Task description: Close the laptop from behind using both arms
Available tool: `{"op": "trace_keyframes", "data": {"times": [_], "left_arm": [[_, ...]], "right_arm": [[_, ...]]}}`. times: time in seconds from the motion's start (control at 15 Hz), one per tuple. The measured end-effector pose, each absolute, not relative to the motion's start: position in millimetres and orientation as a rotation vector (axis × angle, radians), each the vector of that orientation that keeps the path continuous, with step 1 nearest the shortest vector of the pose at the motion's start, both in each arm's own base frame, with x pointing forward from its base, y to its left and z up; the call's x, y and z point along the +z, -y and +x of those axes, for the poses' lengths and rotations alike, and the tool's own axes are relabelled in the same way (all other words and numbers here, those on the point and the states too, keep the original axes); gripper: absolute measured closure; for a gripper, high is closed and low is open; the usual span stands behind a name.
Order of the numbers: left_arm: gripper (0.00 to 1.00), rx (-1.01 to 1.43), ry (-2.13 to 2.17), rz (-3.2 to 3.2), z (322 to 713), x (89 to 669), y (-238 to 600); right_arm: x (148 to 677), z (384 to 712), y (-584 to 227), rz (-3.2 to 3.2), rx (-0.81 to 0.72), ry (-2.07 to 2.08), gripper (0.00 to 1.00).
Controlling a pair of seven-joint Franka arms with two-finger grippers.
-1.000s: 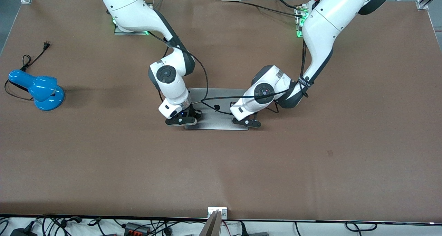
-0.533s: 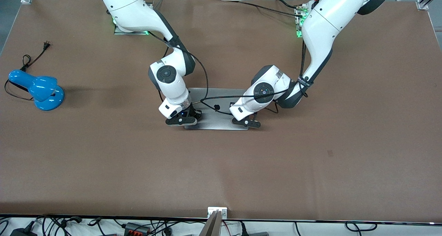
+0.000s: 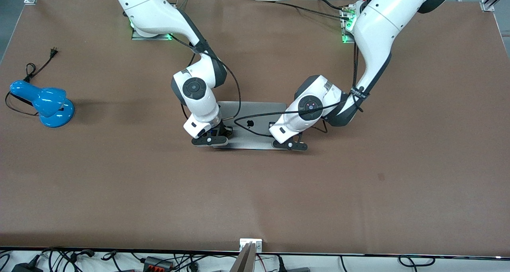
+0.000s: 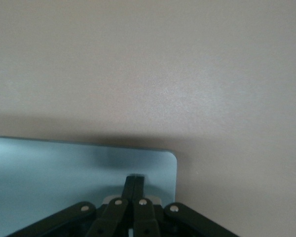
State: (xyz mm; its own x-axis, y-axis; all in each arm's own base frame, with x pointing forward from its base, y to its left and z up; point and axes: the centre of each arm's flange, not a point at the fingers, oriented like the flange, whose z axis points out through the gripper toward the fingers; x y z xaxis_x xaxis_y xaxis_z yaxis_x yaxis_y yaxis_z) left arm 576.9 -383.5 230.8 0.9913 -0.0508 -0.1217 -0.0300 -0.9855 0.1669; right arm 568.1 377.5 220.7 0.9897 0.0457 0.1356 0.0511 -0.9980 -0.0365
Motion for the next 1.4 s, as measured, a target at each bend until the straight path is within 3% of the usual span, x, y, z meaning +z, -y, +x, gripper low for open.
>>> {"op": "trace_keyframes", "data": {"times": [0.27,0.6,1.0,1.27,1.4], "left_arm": [[1.00,-0.192,0.035,3.016,586.1,280.0,358.5],[1.00,-0.159,-0.052,3.077,592.1,348.5,302.6],[1.00,-0.150,-0.031,3.173,577.6,437.7,227.0],[1.00,-0.125,-0.012,3.170,572.4,483.2,182.9],[1.00,-0.134,-0.011,3.166,568.3,500.6,160.2]], "right_arm": [[309.5,574.7,-372.7,-3.160,-0.058,0.060,0.99],[412.7,570.1,-298.9,-3.215,0.163,0.093,0.95],[496.5,561.0,-204.8,-3.202,0.283,0.109,0.45],[531.9,552.5,-145.0,-3.184,0.341,0.081,0.04],[539.6,553.3,-111.6,-3.172,0.360,0.058,0.00]]}}
